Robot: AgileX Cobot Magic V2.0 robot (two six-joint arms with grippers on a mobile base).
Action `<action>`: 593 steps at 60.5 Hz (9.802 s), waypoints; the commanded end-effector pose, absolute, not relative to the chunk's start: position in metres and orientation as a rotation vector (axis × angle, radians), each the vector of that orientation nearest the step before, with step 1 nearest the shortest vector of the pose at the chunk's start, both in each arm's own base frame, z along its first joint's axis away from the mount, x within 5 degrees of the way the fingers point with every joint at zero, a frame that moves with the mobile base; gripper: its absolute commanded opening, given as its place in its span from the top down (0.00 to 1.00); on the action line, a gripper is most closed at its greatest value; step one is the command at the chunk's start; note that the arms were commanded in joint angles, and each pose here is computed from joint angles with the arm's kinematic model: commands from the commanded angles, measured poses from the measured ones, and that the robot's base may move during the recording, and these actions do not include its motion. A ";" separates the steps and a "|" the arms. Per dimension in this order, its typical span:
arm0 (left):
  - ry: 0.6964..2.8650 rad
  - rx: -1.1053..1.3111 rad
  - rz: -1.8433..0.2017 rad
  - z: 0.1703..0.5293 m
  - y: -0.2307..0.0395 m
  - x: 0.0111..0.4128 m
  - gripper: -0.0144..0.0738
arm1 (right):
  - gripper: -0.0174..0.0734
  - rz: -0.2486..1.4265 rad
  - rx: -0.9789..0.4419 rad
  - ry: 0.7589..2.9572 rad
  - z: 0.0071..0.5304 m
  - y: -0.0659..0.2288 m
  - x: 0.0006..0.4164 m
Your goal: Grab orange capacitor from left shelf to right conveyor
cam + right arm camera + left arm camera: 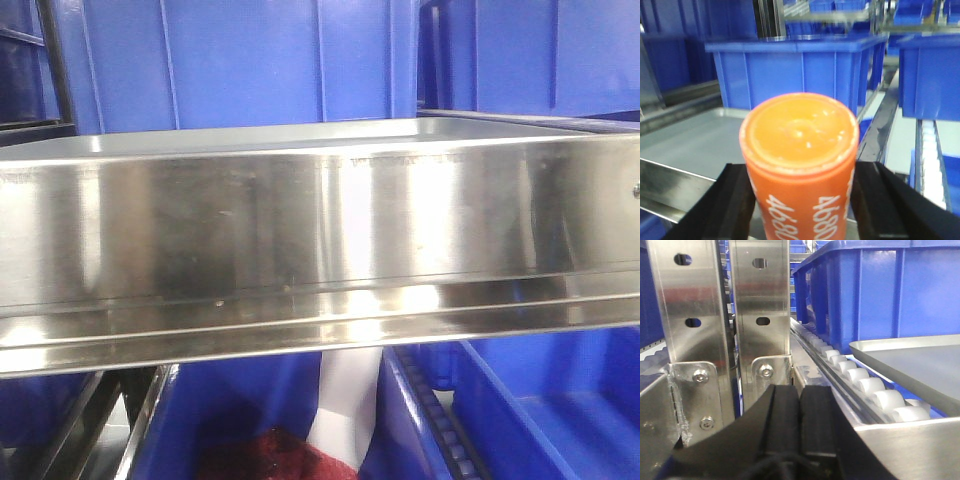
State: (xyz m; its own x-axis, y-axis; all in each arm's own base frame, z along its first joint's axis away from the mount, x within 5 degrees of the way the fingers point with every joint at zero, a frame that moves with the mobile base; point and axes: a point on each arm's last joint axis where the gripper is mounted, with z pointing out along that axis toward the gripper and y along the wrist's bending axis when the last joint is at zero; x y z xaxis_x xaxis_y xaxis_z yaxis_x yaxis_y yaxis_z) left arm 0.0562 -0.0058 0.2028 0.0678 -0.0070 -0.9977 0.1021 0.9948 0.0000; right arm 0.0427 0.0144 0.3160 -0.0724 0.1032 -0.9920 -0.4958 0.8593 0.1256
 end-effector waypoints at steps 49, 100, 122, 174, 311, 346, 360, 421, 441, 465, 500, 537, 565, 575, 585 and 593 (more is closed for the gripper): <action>1.414 0.073 -0.094 0.213 -0.006 0.056 0.96 | 0.75 0.527 -0.336 1.464 0.325 0.013 0.038; 1.414 0.073 -0.094 0.213 -0.006 0.056 0.96 | 0.75 0.526 -0.335 1.465 0.325 0.013 0.038; 1.414 0.073 -0.094 0.213 -0.006 0.056 0.96 | 0.75 0.526 -0.335 1.465 0.325 0.013 0.038; 1.414 0.073 -0.094 0.213 -0.006 0.056 0.96 | 0.75 0.526 -0.335 1.465 0.325 0.013 0.038; 1.414 0.073 -0.094 0.213 -0.006 0.056 0.96 | 0.75 0.525 -0.334 1.467 0.325 0.013 0.038; 1.414 0.073 -0.094 0.213 -0.006 0.056 0.96 | 0.75 0.525 -0.334 1.467 0.325 0.013 0.038; 1.414 0.073 -0.094 0.213 -0.006 0.056 0.96 | 0.75 0.525 -0.334 1.467 0.325 0.013 0.038; 1.414 0.073 -0.094 0.213 -0.006 0.056 0.96 | 0.75 0.600 -0.378 1.328 0.339 0.025 0.039; 1.414 0.073 -0.094 0.213 -0.006 0.056 0.96 | 0.75 0.603 -0.521 1.547 0.352 0.104 0.121; 1.414 0.073 -0.094 0.213 -0.006 0.056 0.96 | 0.75 0.718 -0.624 1.627 0.287 0.192 0.241; 1.414 0.073 -0.094 0.213 -0.006 0.056 0.96 | 0.52 0.711 -0.613 1.670 0.207 0.184 0.299; 1.414 0.073 -0.094 0.213 -0.006 0.056 0.96 | 0.12 0.774 -0.574 1.569 0.215 0.186 0.299; 1.414 0.073 -0.094 0.213 -0.006 0.056 0.96 | 0.78 0.802 -0.511 1.263 0.321 0.165 0.258; 1.414 0.073 -0.094 0.213 -0.006 0.056 0.96 | 0.66 0.792 -0.502 1.132 0.360 0.152 0.231; 1.414 0.073 -0.094 0.213 -0.006 0.056 0.96 | 0.66 0.829 -0.504 1.007 0.377 0.148 0.218; 1.414 0.073 -0.094 0.213 -0.006 0.056 0.96 | 0.66 0.842 -0.508 0.984 0.378 0.149 0.216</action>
